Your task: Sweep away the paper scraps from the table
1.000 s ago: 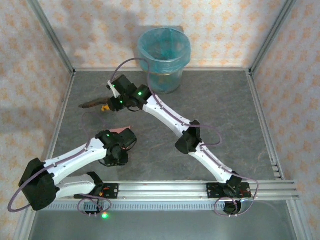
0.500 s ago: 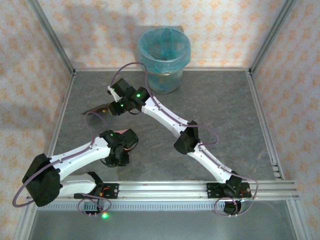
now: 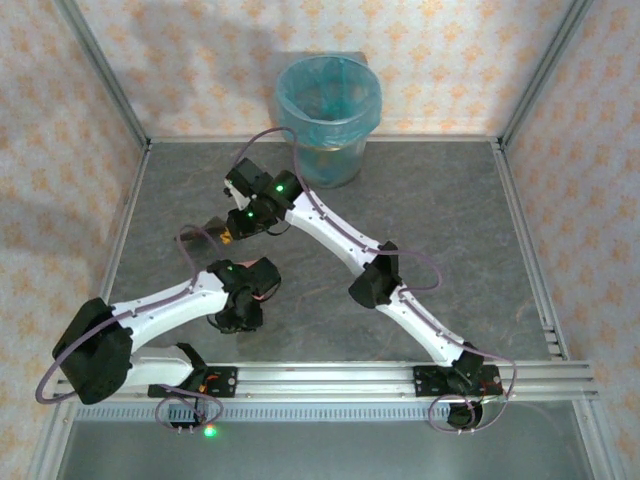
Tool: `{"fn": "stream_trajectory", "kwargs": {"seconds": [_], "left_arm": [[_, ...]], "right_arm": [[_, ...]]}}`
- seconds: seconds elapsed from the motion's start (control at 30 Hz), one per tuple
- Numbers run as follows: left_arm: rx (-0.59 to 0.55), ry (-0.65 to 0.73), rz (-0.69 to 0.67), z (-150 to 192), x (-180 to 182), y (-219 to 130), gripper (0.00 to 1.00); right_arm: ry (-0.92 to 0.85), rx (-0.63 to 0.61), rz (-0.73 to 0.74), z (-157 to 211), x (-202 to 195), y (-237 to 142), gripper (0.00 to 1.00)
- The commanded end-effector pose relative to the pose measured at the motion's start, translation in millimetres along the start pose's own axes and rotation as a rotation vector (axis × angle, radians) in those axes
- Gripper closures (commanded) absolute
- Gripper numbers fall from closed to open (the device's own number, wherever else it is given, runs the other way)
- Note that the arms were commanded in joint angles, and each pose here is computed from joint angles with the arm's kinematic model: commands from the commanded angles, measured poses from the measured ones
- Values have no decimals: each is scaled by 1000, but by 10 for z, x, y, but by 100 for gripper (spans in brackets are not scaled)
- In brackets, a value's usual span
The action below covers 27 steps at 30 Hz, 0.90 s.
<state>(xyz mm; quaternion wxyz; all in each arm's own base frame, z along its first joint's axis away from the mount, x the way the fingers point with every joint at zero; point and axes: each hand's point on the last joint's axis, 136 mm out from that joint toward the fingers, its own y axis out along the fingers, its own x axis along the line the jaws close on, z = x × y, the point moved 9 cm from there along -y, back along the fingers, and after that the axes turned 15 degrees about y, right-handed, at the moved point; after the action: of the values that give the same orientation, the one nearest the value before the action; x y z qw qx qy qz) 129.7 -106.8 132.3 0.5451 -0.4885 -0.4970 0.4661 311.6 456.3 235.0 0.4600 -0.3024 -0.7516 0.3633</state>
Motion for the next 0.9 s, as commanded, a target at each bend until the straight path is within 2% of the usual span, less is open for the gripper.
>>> {"fn": "stream_trajectory", "kwargs": {"seconds": [0.0, 0.3, 0.57, 0.87], "left_arm": [[1, 16, -20, -8, -2, 30, 100], [1, 29, -23, -21, -11, 33, 100], [6, 29, -18, -64, -50, 89, 100], [8, 29, -2, -107, -100, 144, 100]], "right_arm": [[58, 57, 6, 149, 79, -394, 100], [57, 60, 25, 155, 40, -498, 100], [85, 165, 1, 269, 0, -616, 100], [85, 194, -28, 364, 63, -949, 100]]}}
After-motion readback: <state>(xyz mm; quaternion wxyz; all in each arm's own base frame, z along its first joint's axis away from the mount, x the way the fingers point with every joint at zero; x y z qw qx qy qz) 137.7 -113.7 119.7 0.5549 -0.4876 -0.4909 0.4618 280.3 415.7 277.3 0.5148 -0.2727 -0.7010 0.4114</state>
